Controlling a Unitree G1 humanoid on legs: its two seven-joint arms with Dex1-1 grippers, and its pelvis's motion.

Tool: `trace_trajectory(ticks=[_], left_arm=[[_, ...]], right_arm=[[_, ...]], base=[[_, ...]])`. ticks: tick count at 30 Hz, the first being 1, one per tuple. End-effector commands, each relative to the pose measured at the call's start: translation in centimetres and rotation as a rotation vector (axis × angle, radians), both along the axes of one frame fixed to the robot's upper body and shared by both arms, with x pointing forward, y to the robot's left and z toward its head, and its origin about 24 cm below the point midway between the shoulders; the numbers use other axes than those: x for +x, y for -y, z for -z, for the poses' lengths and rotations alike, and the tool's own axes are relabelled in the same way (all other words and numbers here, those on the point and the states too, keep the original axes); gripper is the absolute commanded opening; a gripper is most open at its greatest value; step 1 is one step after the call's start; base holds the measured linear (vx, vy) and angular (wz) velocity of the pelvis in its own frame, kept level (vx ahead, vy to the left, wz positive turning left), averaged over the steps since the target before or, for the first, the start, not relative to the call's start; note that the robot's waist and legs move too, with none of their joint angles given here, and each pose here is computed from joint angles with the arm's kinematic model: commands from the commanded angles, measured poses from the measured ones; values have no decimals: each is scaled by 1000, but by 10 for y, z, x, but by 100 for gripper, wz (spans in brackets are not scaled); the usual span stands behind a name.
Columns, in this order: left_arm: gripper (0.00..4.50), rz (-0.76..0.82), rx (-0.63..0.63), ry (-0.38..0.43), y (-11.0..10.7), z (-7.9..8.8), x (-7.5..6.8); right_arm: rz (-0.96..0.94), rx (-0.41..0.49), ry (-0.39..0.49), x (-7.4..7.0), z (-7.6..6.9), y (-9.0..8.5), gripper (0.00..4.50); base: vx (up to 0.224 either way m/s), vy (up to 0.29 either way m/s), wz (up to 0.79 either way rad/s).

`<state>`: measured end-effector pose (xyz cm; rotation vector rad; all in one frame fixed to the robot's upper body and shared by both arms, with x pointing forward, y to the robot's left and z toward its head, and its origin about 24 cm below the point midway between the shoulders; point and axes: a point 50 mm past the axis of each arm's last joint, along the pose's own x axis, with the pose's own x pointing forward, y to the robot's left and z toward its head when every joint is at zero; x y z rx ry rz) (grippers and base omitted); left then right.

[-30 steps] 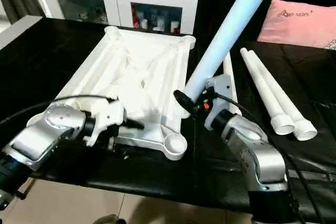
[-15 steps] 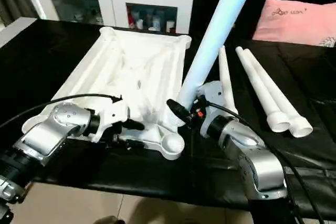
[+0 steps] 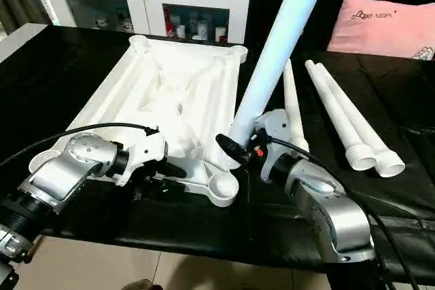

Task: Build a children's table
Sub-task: Insert table leg to table base

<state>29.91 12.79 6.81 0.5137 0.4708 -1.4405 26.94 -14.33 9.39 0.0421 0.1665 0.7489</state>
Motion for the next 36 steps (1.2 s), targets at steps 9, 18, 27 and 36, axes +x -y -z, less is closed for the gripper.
trace_trajectory(ticks=[9, 18, 27, 36], left_arm=[[50, 17, 32, -9, -2, -3, 2], [0, 9, 76, 5, -5, 0, 3], [0, -203, 64, 13, -9, 5, 13], [0, -276, 18, 35, 0, 2, 11]], right_arm=[[-55, -16, 17, -4, -4, -3, 193], [-65, -22, 19, -3, -3, -3, 193], [-44, 23, 36, 4, -11, -3, 193], [-39, 28, 45, 10, -13, -5, 193]], base=[[0, 0, 0], [0, 0, 0], [0, 0, 0], [0, 0, 0]])
